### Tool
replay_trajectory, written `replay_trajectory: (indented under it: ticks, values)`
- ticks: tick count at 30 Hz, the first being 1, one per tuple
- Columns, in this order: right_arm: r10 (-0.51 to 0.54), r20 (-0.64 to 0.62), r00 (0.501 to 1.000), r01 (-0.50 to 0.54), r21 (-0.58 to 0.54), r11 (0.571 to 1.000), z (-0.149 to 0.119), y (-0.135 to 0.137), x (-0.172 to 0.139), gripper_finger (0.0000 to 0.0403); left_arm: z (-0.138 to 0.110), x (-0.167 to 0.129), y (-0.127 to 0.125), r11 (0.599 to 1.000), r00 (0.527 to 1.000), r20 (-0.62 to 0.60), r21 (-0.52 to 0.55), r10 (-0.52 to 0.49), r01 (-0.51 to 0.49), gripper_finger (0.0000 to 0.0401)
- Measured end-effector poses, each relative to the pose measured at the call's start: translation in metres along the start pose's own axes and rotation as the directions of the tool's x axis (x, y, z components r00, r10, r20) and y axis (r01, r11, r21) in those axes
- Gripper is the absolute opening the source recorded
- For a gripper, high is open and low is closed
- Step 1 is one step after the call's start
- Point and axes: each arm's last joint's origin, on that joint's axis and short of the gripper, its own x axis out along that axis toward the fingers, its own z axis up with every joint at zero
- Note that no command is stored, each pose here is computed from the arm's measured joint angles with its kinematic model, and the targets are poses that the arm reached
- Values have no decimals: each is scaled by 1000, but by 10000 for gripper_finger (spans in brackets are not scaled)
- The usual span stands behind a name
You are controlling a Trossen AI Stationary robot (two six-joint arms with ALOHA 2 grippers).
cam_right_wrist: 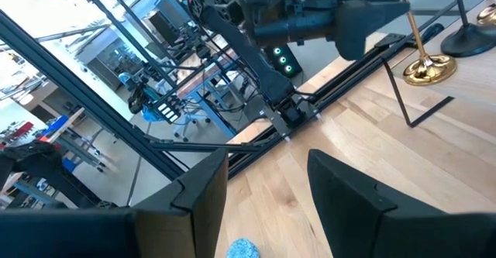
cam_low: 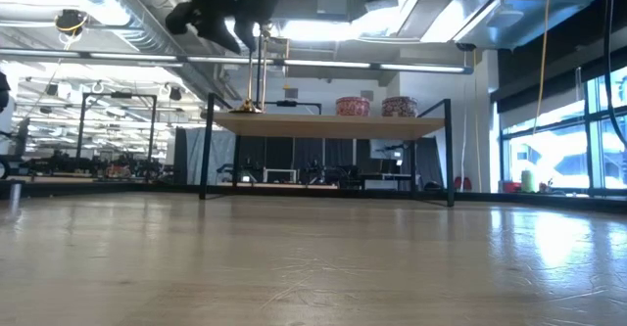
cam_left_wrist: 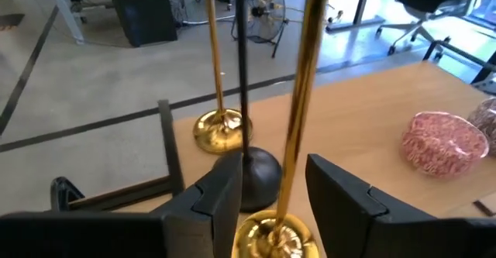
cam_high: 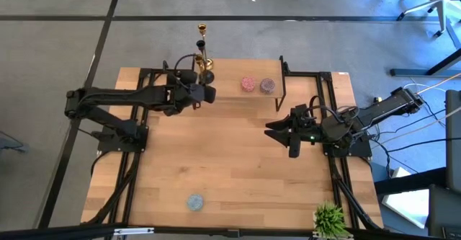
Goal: Pick & Place candle stick holders
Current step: Put the blue candle on the shelf
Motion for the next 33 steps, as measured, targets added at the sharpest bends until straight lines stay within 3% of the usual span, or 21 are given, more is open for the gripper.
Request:
replay_trajectory:
  ticks: [7,16,19,25,28,33]
  values:
    - [-3,2,1000,3,-1,1000,0,0,0,183,7,-11,12,998,998,-32,-32,-47,46,141]
    - [-12,5,1000,12,-5,1000,0,-1,0,183,-1,-12,9,979,959,-202,1,-199,204,136]
    - [-15,3,1000,15,-7,1000,0,-1,0,183,-6,-11,8,972,939,-261,20,-222,235,110]
    - [-20,-3,1000,20,-12,1000,0,-2,0,183,-13,-13,10,951,914,-341,131,-221,280,11]
    - [-25,-8,1000,25,-13,1000,-1,-3,0,183,-14,-14,9,916,894,-369,206,-253,344,2]
    - [-41,-20,999,41,-3,999,-3,-4,0,183,-25,-6,-1,833,815,-487,270,-314,483,2]
